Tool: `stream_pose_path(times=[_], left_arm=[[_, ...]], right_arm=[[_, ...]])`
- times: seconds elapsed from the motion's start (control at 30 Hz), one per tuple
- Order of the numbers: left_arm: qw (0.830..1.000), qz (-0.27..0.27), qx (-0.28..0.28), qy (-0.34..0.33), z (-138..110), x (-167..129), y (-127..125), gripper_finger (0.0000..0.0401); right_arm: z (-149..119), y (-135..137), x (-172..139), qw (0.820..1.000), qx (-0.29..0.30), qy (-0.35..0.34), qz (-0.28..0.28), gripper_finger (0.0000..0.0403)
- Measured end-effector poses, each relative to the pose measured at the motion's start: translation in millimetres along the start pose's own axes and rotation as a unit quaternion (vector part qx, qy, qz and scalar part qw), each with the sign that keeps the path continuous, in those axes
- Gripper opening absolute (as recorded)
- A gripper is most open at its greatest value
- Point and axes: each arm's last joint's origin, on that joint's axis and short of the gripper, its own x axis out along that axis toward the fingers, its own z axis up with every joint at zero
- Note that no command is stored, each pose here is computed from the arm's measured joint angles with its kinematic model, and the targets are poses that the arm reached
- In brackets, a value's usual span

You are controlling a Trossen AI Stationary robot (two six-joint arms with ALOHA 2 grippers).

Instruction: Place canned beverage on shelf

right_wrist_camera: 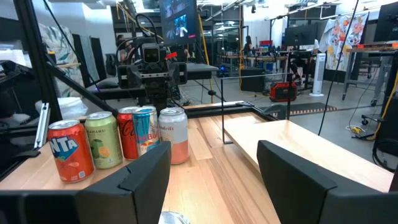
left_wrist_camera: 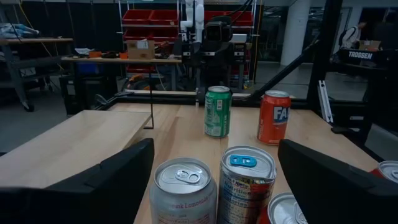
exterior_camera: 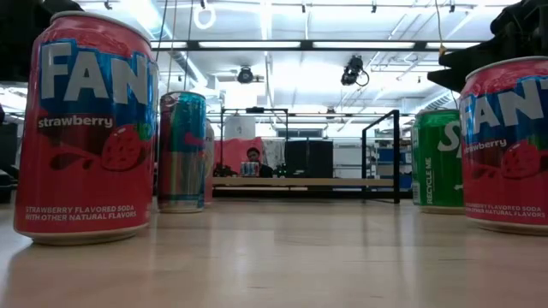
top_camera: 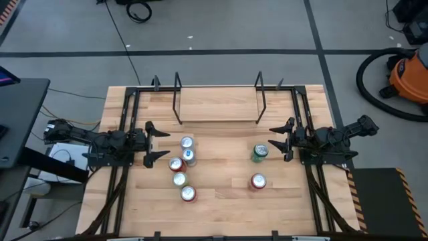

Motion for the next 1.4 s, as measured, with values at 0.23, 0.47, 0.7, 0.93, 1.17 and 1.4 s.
stream_pose_path(times=[0.23, 0.47, 0.7, 0.93, 1.17, 1.4], left_arm=[[1.0, 0.0, 0.0, 0.0, -0.1, 0.0, 0.0, 0.0355], [1.0, 0.0, 0.0, 0.0, 0.0, 0.0, 0.0, 0.0355], [1.0, 0.0, -0.003, -0.006, 1.2, 0.0, 0.0, 0.0355], [0.991, 0.003, -0.136, -0.015, 2.8, 0.0, 0.4, 0.0355], [0.979, 0.002, -0.204, -0.015, 2.9, 0.0, 0.4, 0.0355], [0.976, 0.002, -0.215, -0.015, 2.9, 0.0, 0.4, 0.0355]], right_arm=[[0.0, 0.0, 0.0, 1.0, 0.0, 0.0, 0.0, 0.0249], [0.0, 0.0, 0.0, 1.0, 0.0, 0.0, 0.0, 0.0249], [0.1, 0.0, 0.0, 1.0, 0.0, 0.0, 0.0, 0.0249], [0.0, 0.0, 0.0, 1.0, 0.0, 0.0, 0.0, 0.0249], [0.2, 0.0, 0.0, 1.0, 0.0, -0.001, 0.0, 0.0249], [0.2, 0.0, 0.0, 1.0, 0.0, -0.001, 0.0, 0.0249]])
